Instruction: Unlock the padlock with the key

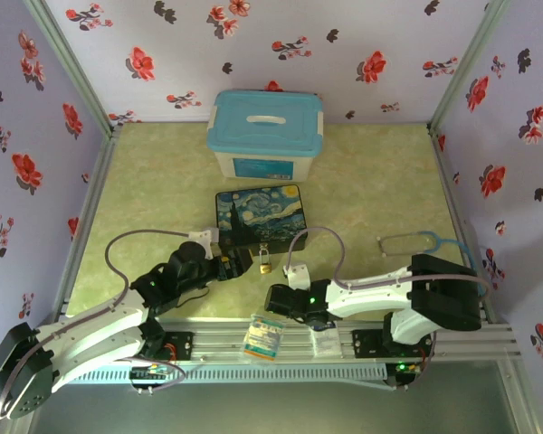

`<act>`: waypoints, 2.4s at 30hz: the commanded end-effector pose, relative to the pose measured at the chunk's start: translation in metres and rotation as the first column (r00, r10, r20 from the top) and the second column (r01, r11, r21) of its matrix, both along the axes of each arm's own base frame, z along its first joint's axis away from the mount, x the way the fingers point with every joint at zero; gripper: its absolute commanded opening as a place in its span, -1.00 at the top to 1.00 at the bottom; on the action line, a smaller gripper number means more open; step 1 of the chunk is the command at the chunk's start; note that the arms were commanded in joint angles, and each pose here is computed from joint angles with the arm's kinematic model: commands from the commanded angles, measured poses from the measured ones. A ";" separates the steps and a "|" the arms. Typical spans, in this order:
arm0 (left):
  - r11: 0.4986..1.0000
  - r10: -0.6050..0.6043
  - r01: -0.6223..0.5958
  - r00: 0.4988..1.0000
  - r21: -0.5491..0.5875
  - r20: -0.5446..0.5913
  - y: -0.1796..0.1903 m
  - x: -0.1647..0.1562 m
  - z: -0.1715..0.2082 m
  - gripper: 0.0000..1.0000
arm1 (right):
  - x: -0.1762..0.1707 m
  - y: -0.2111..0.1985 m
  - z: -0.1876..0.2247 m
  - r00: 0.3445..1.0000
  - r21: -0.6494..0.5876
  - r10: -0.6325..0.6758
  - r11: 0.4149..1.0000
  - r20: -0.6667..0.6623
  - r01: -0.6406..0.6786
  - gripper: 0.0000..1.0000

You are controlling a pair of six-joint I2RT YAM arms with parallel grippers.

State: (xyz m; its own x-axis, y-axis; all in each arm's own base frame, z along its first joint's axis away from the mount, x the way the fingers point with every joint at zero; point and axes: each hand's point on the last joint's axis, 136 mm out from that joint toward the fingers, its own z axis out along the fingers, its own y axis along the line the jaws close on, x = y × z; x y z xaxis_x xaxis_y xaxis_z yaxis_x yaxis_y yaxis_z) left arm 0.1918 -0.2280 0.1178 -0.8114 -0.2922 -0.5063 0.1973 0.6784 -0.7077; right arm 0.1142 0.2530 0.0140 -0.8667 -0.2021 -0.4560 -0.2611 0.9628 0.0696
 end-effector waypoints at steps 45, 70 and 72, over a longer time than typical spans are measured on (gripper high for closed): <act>0.947 0.122 -0.120 0.992 -0.297 -0.013 -0.055 0.003 0.006 -0.69 | 0.024 -0.011 0.026 0.991 0.331 0.096 0.936 0.094 -0.122 1.00; 0.957 0.150 -0.133 0.988 -0.259 0.046 -0.058 -0.001 0.015 -0.72 | 0.014 -0.056 0.005 0.999 0.161 0.045 0.986 0.020 -0.048 0.25; 0.957 0.150 -0.133 0.987 -0.257 0.048 -0.057 -0.001 0.015 -0.73 | 0.016 -0.058 0.008 0.998 0.145 0.048 0.988 0.035 -0.053 0.06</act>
State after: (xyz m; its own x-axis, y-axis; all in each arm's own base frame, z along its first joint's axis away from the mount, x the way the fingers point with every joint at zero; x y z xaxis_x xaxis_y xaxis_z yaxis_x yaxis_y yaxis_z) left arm 0.1881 -0.2835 0.1224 -0.7399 -0.5047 -0.4447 0.1513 0.5193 -0.8411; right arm 0.1258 0.2076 0.0194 -0.8500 -0.1636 -0.5007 -0.3298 0.9065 0.2636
